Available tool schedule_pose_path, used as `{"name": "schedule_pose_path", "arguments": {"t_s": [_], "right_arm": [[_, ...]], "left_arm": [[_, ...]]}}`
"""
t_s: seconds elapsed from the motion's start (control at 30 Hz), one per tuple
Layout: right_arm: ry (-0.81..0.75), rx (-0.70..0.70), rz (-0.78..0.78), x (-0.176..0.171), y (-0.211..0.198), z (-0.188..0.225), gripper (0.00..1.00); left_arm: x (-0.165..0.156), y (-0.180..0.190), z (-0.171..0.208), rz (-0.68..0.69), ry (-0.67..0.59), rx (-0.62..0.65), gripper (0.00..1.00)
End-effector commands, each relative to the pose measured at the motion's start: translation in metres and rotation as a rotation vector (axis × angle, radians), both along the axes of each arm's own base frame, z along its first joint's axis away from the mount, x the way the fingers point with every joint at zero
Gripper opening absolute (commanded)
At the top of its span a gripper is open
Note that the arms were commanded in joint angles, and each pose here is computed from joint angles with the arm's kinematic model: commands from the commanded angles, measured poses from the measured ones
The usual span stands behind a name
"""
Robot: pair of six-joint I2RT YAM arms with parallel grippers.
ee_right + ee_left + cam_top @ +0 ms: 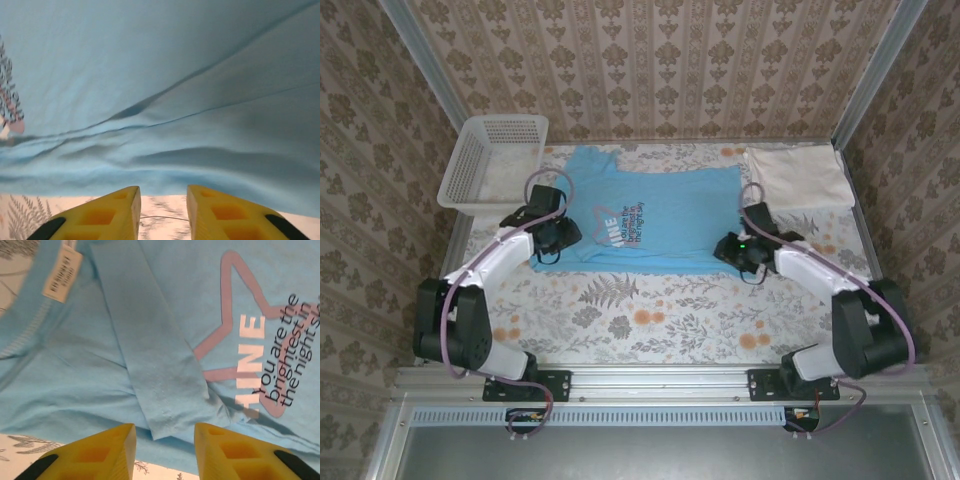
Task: Fold and stack the t-shirts
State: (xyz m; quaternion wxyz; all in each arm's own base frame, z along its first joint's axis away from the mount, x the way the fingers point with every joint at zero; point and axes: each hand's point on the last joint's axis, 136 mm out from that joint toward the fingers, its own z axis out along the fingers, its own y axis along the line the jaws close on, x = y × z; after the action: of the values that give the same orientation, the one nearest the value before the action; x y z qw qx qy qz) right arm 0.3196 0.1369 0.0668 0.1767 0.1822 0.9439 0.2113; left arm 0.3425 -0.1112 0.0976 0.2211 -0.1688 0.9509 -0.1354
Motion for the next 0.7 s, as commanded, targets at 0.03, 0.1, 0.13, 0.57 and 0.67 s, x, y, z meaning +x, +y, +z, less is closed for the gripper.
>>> {"name": "schedule_pose_path", "arguments": {"t_s": [0.03,0.1,0.13,0.57,0.67], "right_arm": [[-0.003,0.019,0.089,0.02,0.063,0.001,0.28],[-0.008,-0.003,0.111,0.025,0.082,-0.003,0.28],[-0.007,-0.003,0.121,0.026,0.093,-0.006,0.28],[0.162,-0.097,0.177,-0.005,0.131,-0.069,0.29],[0.196,-0.112,0.164,-0.018,0.123,-0.08,0.29]], "left_arm": [[0.002,-0.005,-0.025,-0.019,0.067,0.008,0.33],[0.001,-0.001,-0.038,-0.018,0.087,0.045,0.32],[-0.001,0.002,-0.046,-0.018,0.101,0.061,0.31],[-0.044,0.014,-0.099,-0.041,0.221,0.11,0.27],[-0.061,0.014,-0.097,-0.057,0.219,0.109,0.27]]}}
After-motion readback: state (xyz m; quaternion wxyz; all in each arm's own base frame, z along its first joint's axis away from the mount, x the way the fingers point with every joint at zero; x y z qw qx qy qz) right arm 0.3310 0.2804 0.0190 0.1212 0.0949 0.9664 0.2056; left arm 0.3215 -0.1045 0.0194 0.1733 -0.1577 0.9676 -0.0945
